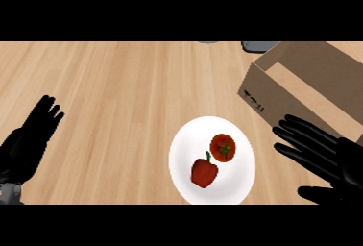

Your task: Pick the tomato from the plate and place it in the cardboard box

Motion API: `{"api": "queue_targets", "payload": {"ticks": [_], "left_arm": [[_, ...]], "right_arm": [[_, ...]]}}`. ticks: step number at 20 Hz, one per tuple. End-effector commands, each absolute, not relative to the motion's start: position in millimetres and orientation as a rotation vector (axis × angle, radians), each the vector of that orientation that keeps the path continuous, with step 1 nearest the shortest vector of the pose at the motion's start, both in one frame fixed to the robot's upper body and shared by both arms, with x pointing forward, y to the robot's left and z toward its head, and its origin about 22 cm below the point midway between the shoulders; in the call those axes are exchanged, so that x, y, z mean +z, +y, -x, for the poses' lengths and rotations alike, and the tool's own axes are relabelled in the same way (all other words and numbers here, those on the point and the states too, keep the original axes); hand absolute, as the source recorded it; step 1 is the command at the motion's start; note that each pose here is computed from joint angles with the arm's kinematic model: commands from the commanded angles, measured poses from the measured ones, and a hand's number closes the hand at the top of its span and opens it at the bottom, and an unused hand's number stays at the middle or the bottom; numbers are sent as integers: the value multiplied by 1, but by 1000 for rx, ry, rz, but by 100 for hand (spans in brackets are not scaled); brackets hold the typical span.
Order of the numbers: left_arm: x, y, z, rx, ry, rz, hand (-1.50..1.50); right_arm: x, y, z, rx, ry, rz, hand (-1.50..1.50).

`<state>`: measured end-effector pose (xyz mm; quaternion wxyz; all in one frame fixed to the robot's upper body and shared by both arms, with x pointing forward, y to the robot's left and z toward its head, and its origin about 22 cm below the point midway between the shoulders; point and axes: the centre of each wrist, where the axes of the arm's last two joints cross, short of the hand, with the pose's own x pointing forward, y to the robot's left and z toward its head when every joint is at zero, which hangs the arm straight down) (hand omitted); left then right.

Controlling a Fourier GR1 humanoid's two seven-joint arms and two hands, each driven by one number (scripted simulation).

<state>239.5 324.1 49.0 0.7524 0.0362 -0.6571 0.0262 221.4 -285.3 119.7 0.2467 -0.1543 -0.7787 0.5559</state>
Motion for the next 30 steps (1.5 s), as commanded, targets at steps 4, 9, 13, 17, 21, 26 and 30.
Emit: {"api": "queue_targets", "payload": {"ticks": [4, 9, 13, 17, 21, 26, 30], "left_arm": [[62, 316, -239, 53, -1442, -58, 0], [43, 321, -237, 54, -1435, -62, 0], [54, 306, -247, 52, -1450, -40, 0], [49, 319, -231, 31, -1451, -54, 0], [51, 322, -254, 44, -1446, -64, 0], [52, 316, -227, 45, -1440, -50, 0], [69, 334, -252, 50, -1452, -65, 0]], "right_arm": [[132, -232, -195, 1667, -1828, 643, -150], [110, -199, -201, 1690, -1676, 571, -150], [125, -197, -199, 1690, -1624, 629, -150], [106, -209, -211, 1696, -1590, 618, -150], [111, -198, -211, 1723, -1562, 635, -150], [90, -186, -215, 1714, -1597, 588, -150], [84, -204, -227, 1732, -1635, 602, -150]]}}
